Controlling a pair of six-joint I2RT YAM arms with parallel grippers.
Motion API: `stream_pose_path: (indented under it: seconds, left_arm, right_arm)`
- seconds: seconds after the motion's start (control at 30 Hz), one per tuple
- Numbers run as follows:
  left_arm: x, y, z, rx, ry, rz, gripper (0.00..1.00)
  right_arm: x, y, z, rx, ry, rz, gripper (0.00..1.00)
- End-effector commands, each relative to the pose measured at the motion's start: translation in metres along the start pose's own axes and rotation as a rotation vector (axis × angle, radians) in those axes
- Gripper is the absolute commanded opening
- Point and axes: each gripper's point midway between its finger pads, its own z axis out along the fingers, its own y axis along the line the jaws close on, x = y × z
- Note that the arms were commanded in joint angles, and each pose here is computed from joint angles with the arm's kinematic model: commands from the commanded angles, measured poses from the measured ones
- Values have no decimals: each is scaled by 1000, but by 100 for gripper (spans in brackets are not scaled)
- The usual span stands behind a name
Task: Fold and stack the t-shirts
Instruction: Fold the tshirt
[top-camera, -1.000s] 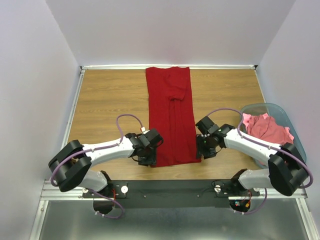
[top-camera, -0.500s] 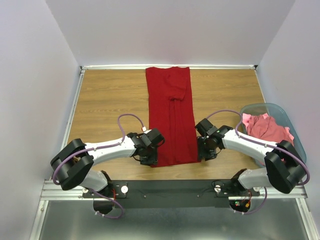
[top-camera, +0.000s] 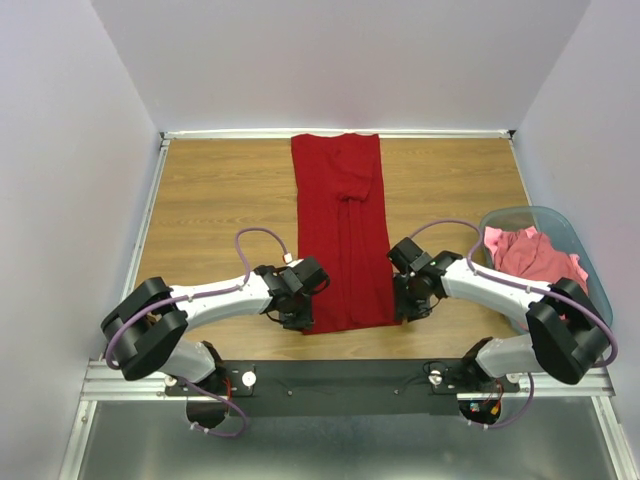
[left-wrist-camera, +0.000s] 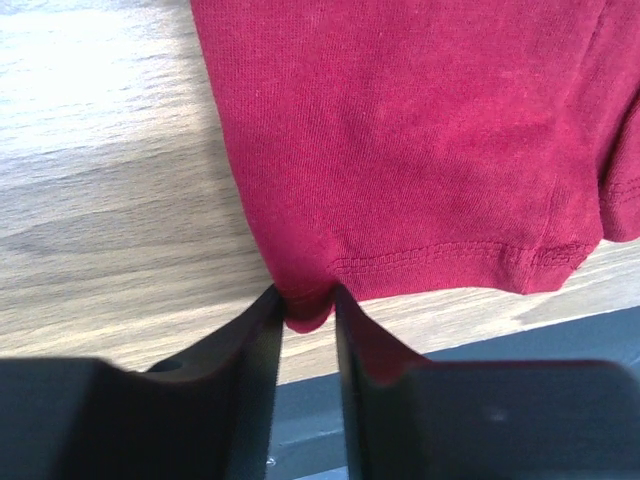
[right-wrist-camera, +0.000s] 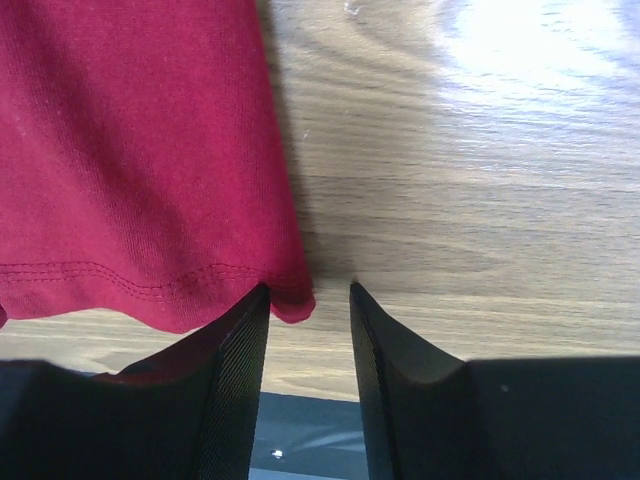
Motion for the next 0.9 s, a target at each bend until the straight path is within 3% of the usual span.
stream_pose_path:
  seconds: [0.0,0.13,0.2,0.27,0.3,0.53,0.67,0.87]
  left_arm:
    - [1,11,9,-51,-14,1,28]
    - [2,14,11,-60,-7,6,15]
    - [4,15,13,-65,-1,13,4]
    - [6,18,12,-71,9,23,0]
    - [8,18,11,-67,18,27,0]
    - [60,29,-20,12,142,60,0]
    - [71,8,-51,132,168,53,0]
    - [-3,-15,-64,177,-10,60,0]
  right_arm:
    - [17,-11,19,55,39,12,43]
    - [21,-14,22,66,52,8,33]
    - [22,-13,22,65,63,-10,20]
    - [28,-8,20,34,100,-13,3]
    - [29,-5,16,18,101,-14,1]
    - [58,-11,-26,-3,210,-31,1]
    - [64,-17,-53,16,254,-71,1]
    - [-4,9,-76,45,67,-148,1]
